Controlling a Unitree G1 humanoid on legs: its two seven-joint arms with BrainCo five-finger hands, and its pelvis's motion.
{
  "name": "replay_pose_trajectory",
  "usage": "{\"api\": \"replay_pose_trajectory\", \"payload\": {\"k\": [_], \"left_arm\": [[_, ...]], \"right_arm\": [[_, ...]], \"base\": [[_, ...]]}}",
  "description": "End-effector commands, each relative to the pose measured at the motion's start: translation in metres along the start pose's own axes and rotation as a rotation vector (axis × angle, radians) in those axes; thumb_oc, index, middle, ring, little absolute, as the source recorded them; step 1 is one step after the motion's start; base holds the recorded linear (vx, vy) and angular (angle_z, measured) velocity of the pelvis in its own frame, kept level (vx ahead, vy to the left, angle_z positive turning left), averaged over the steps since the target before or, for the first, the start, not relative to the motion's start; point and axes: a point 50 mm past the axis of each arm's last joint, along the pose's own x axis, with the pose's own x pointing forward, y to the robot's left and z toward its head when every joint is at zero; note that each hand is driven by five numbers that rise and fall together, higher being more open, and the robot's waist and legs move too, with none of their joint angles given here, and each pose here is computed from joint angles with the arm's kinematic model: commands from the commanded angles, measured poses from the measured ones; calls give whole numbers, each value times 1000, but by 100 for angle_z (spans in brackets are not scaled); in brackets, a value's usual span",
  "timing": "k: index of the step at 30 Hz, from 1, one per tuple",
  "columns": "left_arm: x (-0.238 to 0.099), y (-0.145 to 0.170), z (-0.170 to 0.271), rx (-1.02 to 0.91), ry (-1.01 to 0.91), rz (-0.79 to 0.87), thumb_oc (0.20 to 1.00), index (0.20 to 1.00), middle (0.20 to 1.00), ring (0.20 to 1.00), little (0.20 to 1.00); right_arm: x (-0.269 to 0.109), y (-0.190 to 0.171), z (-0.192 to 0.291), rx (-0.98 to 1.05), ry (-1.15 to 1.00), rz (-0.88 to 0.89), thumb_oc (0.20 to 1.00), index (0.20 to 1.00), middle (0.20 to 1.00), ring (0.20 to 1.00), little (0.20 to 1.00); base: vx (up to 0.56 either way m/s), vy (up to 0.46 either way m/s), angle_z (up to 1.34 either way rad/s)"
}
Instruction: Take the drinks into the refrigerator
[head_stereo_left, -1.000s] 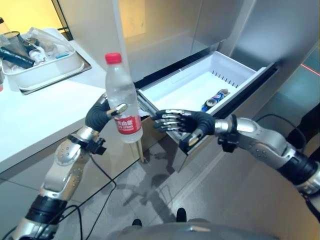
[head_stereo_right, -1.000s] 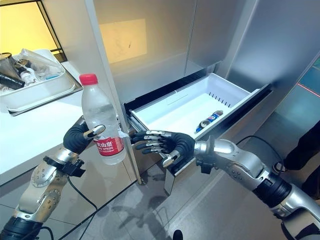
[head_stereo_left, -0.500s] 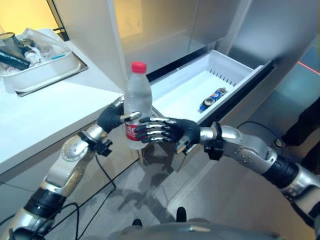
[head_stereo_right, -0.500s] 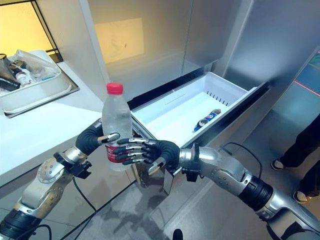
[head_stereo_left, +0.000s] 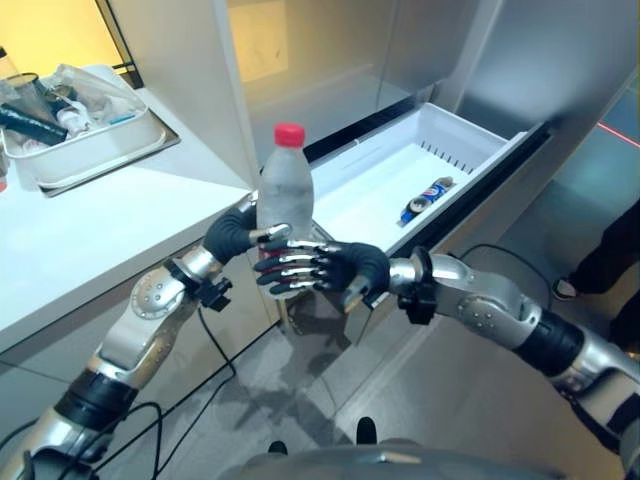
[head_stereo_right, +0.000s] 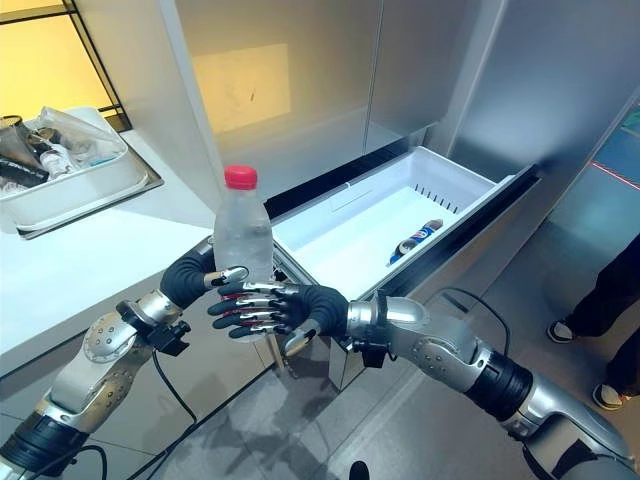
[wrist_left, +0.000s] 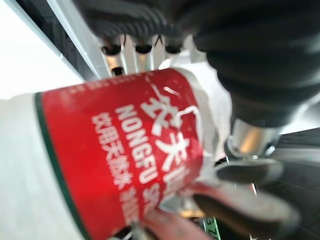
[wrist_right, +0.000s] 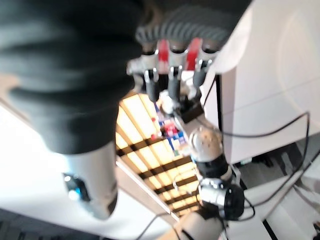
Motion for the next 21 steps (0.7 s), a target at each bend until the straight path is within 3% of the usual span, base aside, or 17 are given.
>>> {"api": "replay_pose_trajectory", "payload": {"k": [1, 14, 21], "left_arm": [[16, 19, 52, 72, -269, 28, 200, 200, 200, 200, 200], [-4, 30, 51, 30, -288, 107, 200, 200, 200, 200, 200], [1, 26, 52, 10, -298, 75, 200, 200, 200, 200, 200]], "right_arm": [[-18, -5, 27, -118, -57, -39, 1000, 1000, 1000, 1000, 1000], [-92, -46, 63, -275, -137, -423, 1000, 1000, 1000, 1000, 1000], [-91, -55, 59, -302, -122, -471, 1000, 1000, 1000, 1000, 1000]], "base": [[0, 0, 0], [2, -1, 0], [0, 0, 0]]}}
